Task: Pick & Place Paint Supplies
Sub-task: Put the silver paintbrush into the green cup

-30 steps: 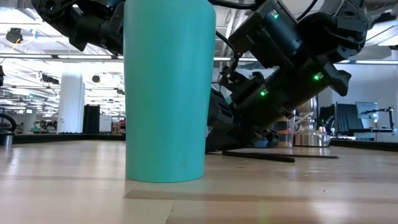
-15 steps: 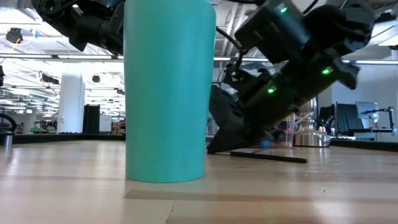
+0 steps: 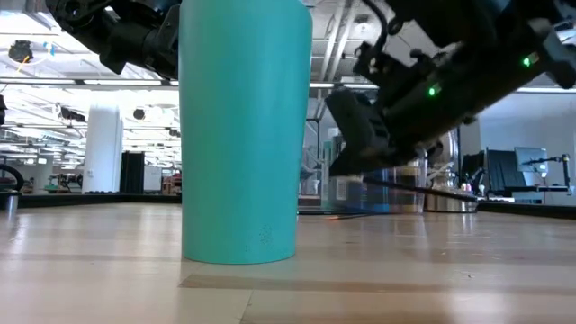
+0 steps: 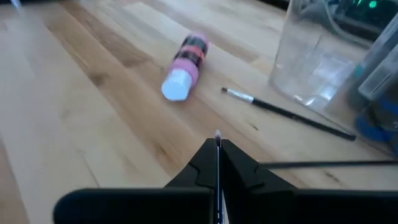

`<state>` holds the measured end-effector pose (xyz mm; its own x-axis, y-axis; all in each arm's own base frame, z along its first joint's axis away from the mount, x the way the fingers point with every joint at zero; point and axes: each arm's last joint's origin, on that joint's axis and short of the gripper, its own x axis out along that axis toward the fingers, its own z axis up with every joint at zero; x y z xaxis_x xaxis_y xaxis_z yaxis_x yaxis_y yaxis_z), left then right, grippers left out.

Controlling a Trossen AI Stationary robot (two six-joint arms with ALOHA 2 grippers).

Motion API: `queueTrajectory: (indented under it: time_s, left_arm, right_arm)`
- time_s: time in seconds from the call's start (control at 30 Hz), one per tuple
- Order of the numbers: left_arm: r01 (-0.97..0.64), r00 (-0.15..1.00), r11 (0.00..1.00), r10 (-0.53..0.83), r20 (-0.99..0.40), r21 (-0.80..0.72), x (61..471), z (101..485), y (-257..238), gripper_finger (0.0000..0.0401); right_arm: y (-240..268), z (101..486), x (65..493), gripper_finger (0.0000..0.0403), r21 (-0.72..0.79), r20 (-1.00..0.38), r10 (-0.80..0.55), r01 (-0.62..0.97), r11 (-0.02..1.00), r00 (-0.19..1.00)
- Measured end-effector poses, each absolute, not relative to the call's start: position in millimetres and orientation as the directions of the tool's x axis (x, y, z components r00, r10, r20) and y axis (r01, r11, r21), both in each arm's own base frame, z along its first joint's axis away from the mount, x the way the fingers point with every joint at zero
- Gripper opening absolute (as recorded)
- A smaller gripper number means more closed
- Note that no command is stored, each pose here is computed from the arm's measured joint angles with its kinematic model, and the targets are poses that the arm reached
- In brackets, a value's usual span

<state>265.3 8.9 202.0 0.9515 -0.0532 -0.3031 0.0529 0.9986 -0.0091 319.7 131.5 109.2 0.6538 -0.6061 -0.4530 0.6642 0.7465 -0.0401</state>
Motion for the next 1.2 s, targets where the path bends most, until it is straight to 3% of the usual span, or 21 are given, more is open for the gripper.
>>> queueTrajectory:
  time_s: [0.23,0.47,0.63,0.83,1.03,1.2]
  left_arm:
    - [0.054,0.951,0.998,-0.055,-0.304,-0.013,265,202,9,0.0121]
    - [0.032,0.929,0.995,-0.064,-0.364,-0.096,254,182,8,0.0121]
    - [0.041,0.904,0.988,-0.101,-0.415,-0.151,243,164,-2,0.0121]
    - [0.117,0.877,0.974,-0.194,-0.439,-0.196,233,153,-27,0.0121]
    - [0.233,0.856,0.955,-0.291,-0.427,-0.185,228,154,-58,0.0121]
    - [0.208,0.871,0.969,-0.246,-0.424,-0.134,224,155,-74,0.0121]
  right_arm:
    - [138,131,316,0.0,-0.04,-0.385,-0.623,0.662,0.749,0.681]
    - [153,191,303,0.0,-0.001,-0.207,-0.643,0.657,0.754,0.737]
    - [174,236,299,0.0,0.024,-0.066,-0.554,0.557,0.83,0.83]
    - [201,255,301,0.0,-0.003,0.143,-0.371,0.376,0.927,0.917]
    - [220,264,320,0.0,0.004,0.392,-0.35,0.379,0.925,0.851]
    - [235,271,355,0.0,-0.021,0.478,-0.311,0.365,0.931,0.821]
